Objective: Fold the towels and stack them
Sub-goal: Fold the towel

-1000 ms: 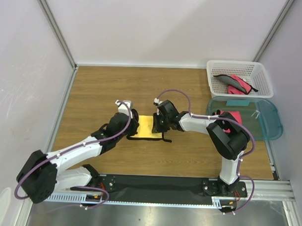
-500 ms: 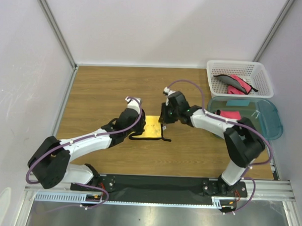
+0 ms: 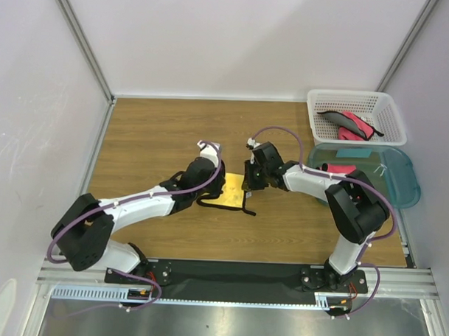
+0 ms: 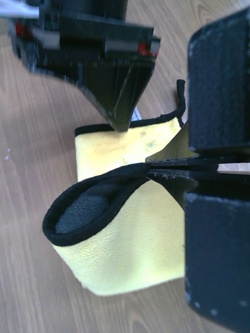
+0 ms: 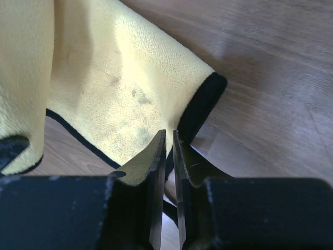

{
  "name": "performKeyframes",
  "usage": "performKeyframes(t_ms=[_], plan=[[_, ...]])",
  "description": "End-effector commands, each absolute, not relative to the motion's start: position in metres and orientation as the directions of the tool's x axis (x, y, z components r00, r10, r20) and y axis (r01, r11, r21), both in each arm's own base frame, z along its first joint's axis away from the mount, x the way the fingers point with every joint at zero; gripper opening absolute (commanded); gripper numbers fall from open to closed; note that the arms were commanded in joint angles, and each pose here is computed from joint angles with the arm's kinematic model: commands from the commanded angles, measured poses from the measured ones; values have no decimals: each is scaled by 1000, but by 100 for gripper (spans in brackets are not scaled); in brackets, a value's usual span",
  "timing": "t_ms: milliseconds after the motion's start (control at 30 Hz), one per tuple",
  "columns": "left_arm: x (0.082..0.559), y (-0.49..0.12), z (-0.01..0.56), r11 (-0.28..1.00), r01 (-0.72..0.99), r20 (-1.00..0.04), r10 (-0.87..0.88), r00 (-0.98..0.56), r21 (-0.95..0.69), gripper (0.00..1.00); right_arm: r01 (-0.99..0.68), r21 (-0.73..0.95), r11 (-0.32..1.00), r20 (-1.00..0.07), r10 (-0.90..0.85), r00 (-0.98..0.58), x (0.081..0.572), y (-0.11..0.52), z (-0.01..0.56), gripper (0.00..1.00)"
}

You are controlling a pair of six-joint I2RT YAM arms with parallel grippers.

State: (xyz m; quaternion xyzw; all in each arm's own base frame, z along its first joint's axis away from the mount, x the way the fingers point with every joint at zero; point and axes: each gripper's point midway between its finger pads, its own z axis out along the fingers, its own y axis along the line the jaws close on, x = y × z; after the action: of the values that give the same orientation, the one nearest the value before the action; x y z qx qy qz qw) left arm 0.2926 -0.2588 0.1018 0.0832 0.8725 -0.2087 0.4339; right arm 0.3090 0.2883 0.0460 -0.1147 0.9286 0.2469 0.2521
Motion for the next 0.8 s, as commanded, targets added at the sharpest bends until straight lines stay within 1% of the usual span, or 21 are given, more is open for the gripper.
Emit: performKeyframes(t_ms=[0, 200, 533, 633, 767], plan=[[294, -283, 114, 870, 390, -806, -15, -591, -303, 0, -362, 416, 834, -546, -90, -833, 315, 296, 45, 16], [286, -299, 111, 848, 435, -802, 22, -598, -302, 0, -326, 385, 864, -513, -94, -853, 311, 286, 23, 14], [278, -324, 100, 815, 492, -784, 77, -616, -307, 0, -256, 362, 896, -476, -59, -877, 305, 272, 3, 12], [276, -330, 95, 813, 496, -776, 90, -624, -305, 0, -245, 359, 901, -476, -49, -878, 305, 270, 5, 11], [277, -331, 86, 824, 476, -760, 87, -644, -308, 0, -250, 364, 897, -525, -24, -851, 310, 266, 32, 10]])
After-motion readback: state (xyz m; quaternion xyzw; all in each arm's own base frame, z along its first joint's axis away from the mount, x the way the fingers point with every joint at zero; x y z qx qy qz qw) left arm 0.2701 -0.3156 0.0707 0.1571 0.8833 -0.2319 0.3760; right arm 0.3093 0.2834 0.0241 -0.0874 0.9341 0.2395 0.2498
